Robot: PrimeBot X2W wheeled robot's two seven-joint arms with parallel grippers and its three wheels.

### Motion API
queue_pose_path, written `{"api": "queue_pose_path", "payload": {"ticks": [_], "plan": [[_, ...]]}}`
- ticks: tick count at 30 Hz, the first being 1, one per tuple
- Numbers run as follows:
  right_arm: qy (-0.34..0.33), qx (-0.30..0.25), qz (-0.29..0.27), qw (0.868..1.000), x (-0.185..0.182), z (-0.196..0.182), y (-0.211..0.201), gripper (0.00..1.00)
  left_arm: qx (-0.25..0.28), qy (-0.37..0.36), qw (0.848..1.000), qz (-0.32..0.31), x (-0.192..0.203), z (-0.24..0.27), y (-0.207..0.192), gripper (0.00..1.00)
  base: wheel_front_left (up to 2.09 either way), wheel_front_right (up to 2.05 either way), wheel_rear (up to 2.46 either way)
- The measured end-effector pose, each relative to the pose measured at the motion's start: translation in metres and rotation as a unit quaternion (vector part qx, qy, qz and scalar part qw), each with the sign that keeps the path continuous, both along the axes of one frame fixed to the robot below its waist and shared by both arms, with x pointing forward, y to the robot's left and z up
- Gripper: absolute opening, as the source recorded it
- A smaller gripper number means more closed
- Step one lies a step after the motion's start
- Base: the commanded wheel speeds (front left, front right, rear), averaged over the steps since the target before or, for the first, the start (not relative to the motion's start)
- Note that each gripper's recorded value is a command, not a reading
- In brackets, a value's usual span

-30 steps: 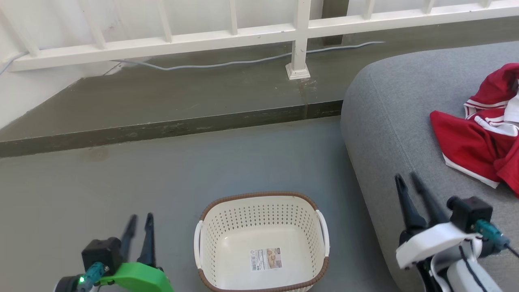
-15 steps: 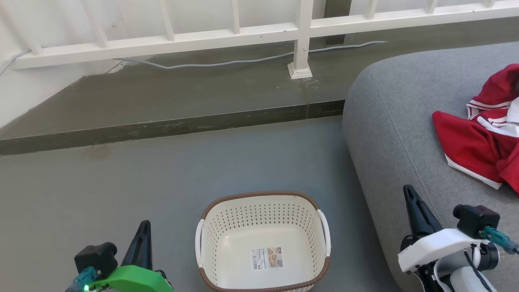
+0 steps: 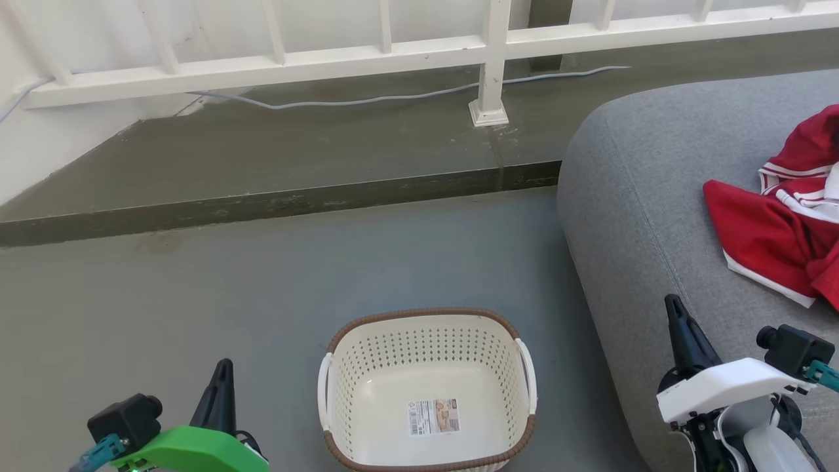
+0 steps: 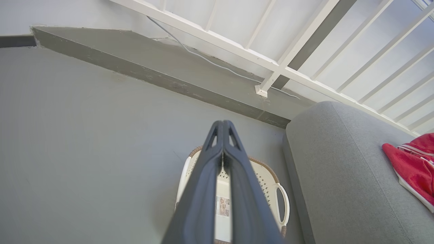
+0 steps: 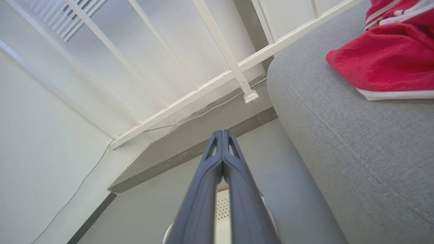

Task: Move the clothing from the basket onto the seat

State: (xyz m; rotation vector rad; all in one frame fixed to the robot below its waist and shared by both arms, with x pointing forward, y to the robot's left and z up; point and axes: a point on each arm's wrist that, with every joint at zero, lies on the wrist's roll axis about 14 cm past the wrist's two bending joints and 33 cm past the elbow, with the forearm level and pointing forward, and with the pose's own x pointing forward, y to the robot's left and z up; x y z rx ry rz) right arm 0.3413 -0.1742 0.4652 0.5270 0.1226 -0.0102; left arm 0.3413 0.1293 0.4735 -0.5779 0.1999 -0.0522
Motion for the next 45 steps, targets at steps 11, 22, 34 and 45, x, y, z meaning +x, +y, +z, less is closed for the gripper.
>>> {"api": "queue_pose_path", "payload": {"ticks": [11, 22, 34, 45], "plan": [[0.019, 0.073, -0.017, 0.997, 0.002, -0.005, -0.006, 0.00, -0.066, 0.023, 0.997, 0.014, -0.001, -0.008, 0.008, 0.00, 0.00, 0.00, 0.00], [0.022, 0.144, -0.032, 0.989, 0.008, -0.004, -0.012, 0.00, -0.137, 0.028, 0.990, 0.026, 0.005, -0.007, 0.014, 0.00, 0.00, 0.00, 0.00], [0.027, 0.228, -0.049, 0.972, 0.013, -0.005, -0.016, 0.00, -0.213, 0.036, 0.975, 0.043, 0.009, -0.010, 0.022, 0.00, 0.00, 0.00, 0.00], [0.024, 0.299, -0.061, 0.952, 0.016, -0.004, -0.021, 0.00, -0.280, 0.033, 0.958, 0.059, 0.015, -0.008, 0.030, 0.00, 0.00, 0.00, 0.00]]}}
